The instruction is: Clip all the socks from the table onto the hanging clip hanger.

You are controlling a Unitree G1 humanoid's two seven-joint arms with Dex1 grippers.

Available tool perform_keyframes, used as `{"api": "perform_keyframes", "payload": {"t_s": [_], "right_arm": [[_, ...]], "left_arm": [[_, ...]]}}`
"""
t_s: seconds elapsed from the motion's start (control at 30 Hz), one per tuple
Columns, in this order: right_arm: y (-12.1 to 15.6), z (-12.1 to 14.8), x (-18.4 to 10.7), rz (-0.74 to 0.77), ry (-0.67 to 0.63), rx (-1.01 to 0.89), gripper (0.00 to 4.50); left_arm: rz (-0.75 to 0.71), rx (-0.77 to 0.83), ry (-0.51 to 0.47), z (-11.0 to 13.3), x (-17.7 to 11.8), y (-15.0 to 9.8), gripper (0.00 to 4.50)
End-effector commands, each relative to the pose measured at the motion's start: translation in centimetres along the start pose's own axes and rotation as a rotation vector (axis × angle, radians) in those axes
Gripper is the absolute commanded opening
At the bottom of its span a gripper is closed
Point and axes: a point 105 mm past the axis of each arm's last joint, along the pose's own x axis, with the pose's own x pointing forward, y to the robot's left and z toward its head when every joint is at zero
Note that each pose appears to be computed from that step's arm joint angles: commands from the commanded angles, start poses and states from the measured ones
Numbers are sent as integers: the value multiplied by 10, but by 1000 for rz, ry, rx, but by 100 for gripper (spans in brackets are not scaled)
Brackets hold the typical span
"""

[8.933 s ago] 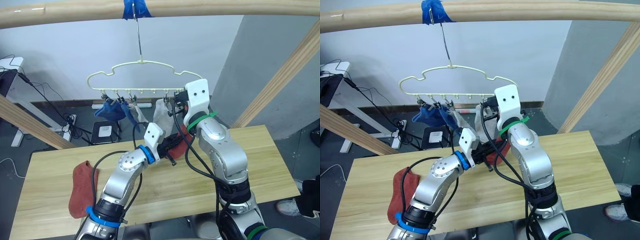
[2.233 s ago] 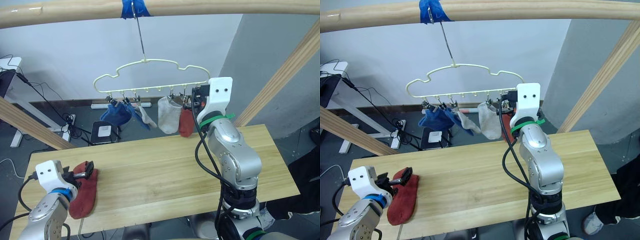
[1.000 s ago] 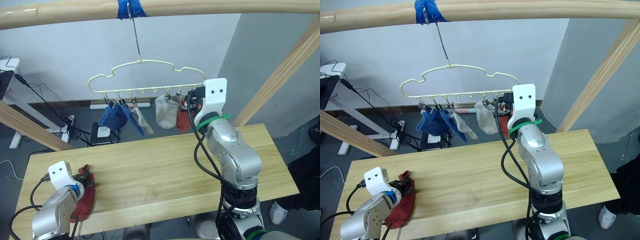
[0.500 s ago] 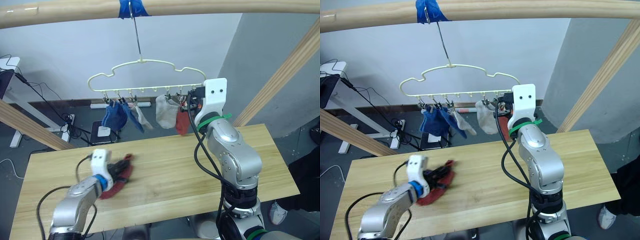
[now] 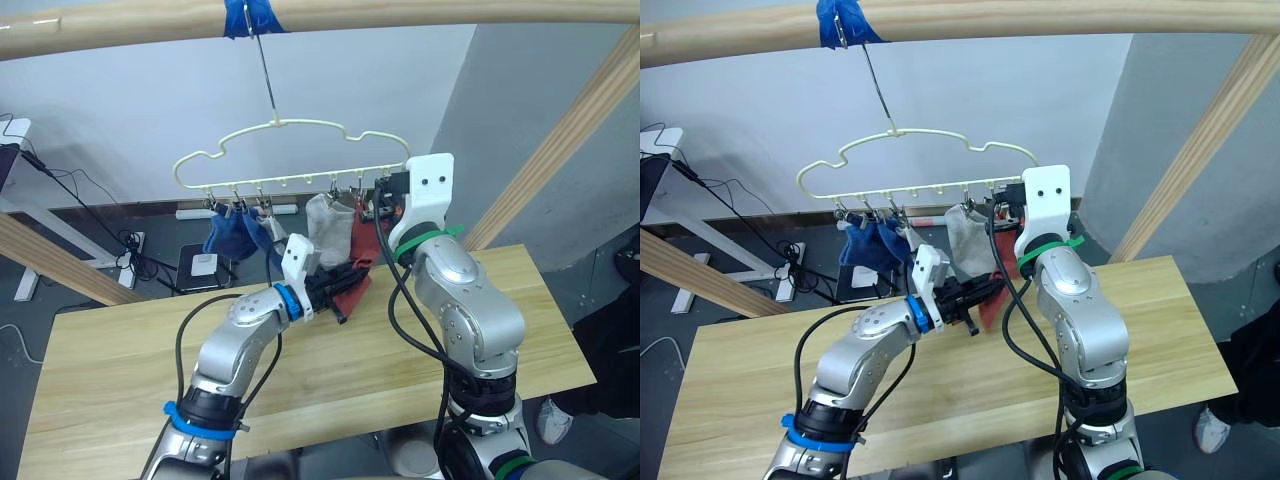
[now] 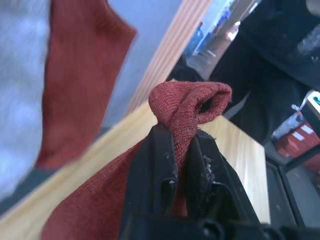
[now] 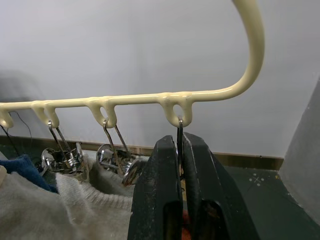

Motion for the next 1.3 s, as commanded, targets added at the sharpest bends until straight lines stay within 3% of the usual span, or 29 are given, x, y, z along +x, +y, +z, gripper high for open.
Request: {"api": "perform_keyframes", "payload": {"t_s": [0.03,0.53,1.07,1.3], "right_arm": [[3,18,-4,3,-72,-3,0],[2,16,-5,-3,-61,-5,0],[5,9,-6,1,-34,-5,0],[4,12,-6,-7,-47,-15,0]], "left_arm": [[28,14,-78,16,16,-1,14],[118,-29,-213,44,37,2,13],[123,-38,-247,55,48,1,13],[166,-111,-221,44,48,5,13]]}}
